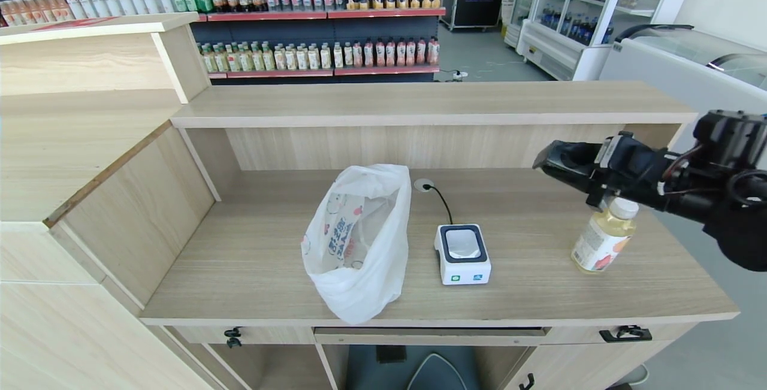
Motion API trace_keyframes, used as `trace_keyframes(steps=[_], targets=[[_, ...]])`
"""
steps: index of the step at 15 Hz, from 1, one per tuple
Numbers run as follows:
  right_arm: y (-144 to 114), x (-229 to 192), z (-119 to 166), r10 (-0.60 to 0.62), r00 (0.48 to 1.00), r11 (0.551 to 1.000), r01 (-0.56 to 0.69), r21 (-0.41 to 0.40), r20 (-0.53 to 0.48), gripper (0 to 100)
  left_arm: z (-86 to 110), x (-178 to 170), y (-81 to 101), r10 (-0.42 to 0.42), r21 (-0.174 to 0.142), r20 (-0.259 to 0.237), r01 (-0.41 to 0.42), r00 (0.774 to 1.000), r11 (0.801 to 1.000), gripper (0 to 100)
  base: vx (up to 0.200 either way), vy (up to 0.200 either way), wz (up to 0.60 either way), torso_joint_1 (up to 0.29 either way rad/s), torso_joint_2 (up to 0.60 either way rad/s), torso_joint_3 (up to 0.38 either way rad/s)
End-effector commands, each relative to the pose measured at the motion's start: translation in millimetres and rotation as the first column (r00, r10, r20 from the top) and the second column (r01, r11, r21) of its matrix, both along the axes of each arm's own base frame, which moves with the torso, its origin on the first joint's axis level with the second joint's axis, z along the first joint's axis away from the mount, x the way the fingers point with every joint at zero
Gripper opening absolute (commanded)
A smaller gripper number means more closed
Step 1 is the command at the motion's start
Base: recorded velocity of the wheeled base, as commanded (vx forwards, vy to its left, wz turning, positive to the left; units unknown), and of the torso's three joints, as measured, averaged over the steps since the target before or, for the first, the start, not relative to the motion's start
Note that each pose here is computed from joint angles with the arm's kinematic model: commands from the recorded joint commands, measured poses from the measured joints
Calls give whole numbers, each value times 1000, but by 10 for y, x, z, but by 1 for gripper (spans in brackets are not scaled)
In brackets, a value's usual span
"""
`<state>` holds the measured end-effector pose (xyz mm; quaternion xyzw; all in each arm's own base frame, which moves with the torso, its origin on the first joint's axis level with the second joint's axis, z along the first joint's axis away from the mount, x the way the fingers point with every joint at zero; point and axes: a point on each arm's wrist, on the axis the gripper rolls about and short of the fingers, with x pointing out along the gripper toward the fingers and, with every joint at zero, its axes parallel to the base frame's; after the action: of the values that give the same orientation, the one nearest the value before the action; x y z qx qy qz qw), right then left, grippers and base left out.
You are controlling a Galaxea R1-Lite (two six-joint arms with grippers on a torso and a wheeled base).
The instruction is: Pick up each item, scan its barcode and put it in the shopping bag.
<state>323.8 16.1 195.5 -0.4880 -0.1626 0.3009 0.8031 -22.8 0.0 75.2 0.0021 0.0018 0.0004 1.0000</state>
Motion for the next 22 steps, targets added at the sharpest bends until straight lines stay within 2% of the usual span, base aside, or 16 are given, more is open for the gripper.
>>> trace_keyframes(steps=[1,2,4,5,7,9,10,12,15,19,22], targets=[[273,-822,446,216,913,958,-128,-258,346,0,0,0,0,1,0,1,-1,1000,1000,100,0,0,0,0,0,0],[362,-934,386,325,850,914,-170,-369,414,0,0,0,0,1,0,1,-1,1000,1000,100,0,0,0,0,0,0],[574,-1070,407,467,702,842,-169,-512,537,0,0,0,0,1,0,1,-1,1000,1000,100,0,0,0,0,0,0],[691,-1119,412,529,607,805,-138,-578,593,0,0,0,0,1,0,1,-1,1000,1000,100,0,0,0,0,0,0],[895,-1200,375,632,436,742,-101,-663,641,0,0,0,0,1,0,1,-1,1000,1000,100,0,0,0,0,0,0],[1132,-1342,365,714,223,696,-127,-706,664,0,0,0,0,1,0,1,-1,1000,1000,100,0,0,0,0,0,0],[1195,-1389,350,728,169,684,-121,-719,664,0,0,0,0,1,0,1,-1,1000,1000,100,0,0,0,0,0,0],[1270,-1470,282,755,113,655,-161,-738,645,0,0,0,0,1,0,1,-1,1000,1000,100,0,0,0,0,0,0],[1359,-1617,255,783,61,616,-211,-759,619,0,0,0,0,1,0,1,-1,1000,1000,100,0,0,0,0,0,0],[1340,-1646,247,791,70,606,-225,-763,607,0,0,0,0,1,0,1,-1,1000,1000,100,0,0,0,0,0,0],[1294,-1693,287,784,71,615,-218,-758,616,0,0,0,0,1,0,1,-1,1000,1000,100,0,0,0,0,0,0]])
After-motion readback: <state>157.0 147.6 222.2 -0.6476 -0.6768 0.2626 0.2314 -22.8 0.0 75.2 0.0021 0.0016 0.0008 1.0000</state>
